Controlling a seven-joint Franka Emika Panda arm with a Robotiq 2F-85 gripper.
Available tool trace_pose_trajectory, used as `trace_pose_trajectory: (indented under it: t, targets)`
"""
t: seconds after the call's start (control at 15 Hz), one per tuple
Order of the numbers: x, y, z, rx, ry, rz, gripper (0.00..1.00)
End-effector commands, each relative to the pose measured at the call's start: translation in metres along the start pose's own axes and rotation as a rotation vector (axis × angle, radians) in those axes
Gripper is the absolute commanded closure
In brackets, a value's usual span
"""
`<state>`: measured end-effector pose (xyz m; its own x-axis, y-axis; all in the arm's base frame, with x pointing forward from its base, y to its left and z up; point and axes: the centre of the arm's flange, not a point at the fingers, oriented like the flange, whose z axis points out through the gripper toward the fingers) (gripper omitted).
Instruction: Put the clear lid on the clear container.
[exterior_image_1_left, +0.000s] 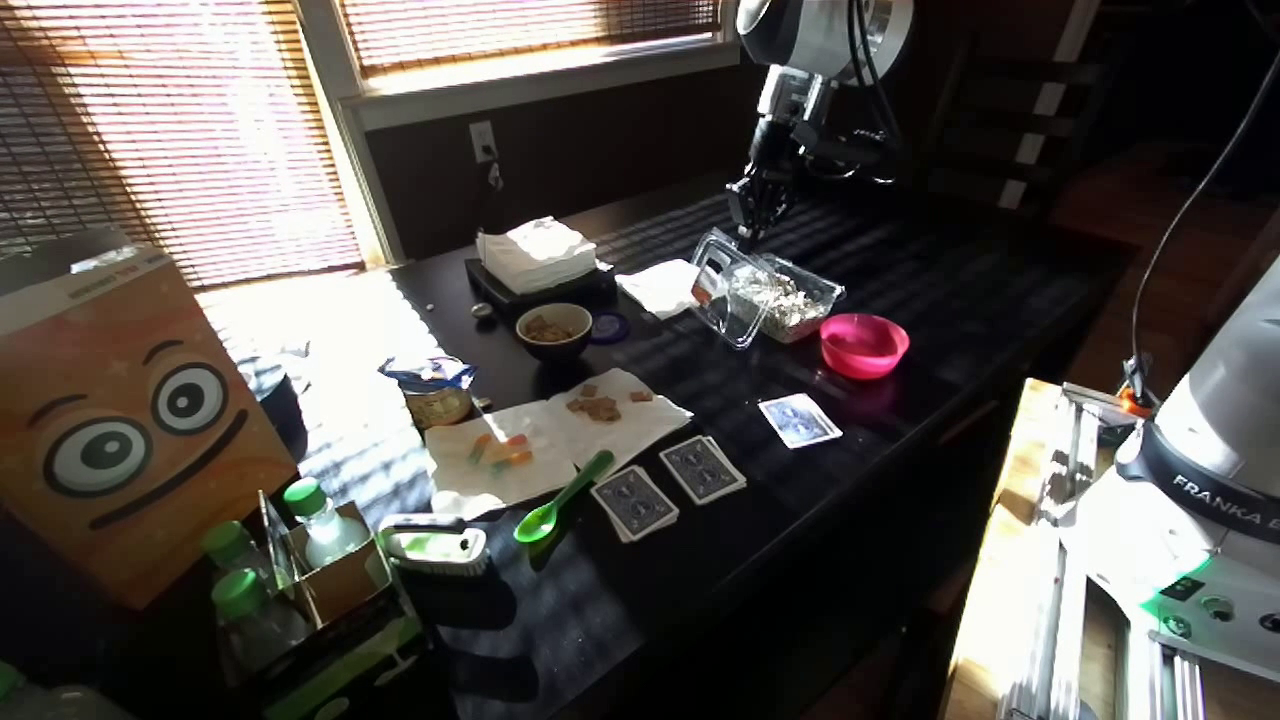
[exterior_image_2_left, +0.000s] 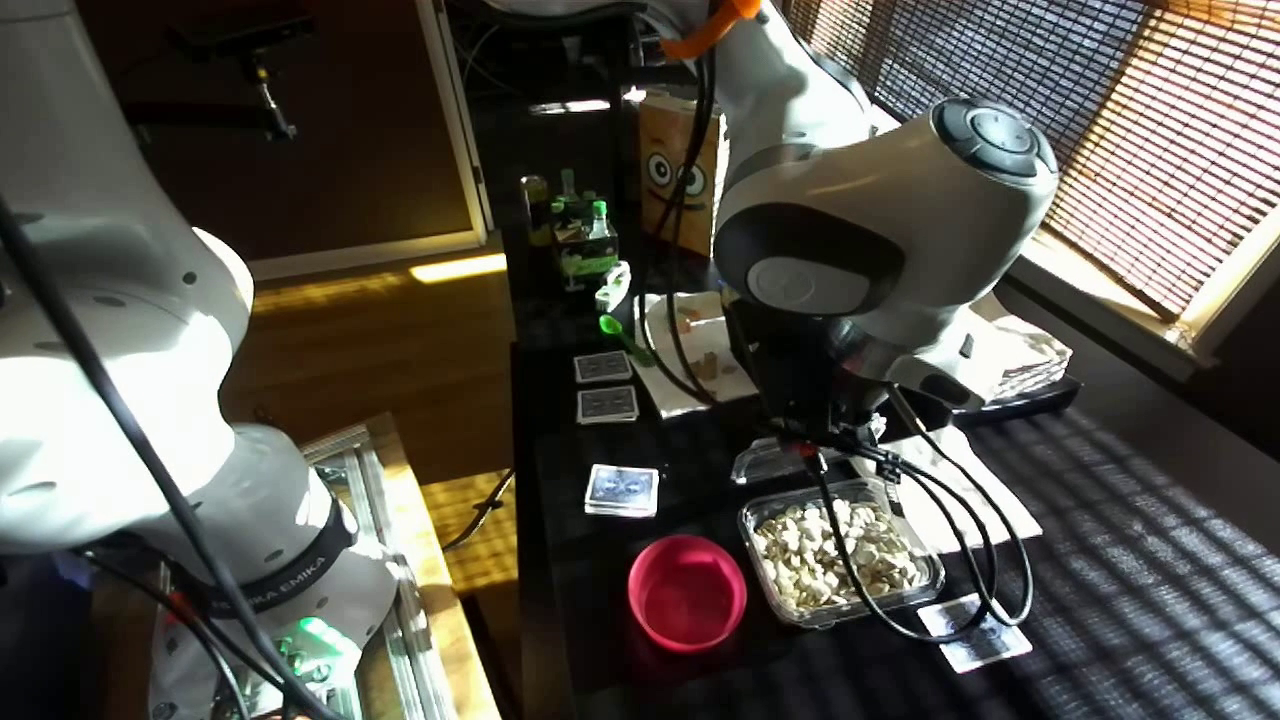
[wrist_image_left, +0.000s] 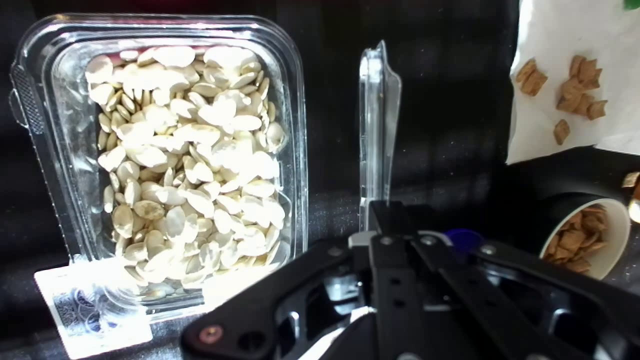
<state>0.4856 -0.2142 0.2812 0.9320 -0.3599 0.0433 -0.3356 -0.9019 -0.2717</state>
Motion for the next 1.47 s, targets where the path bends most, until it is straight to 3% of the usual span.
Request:
trace_pose_trajectory:
  t: [0.0,0.6,1.4]
  targets:
    - [0.001,0.008,-0.018,0.078,-0.017,-0.029,1.00]
    - [0.007,0.064,-0.058,0.156,-0.020,-0.017,1.00]
    - [0.019,0.087,-0.064,0.130,-0.053,-0.018,1.00]
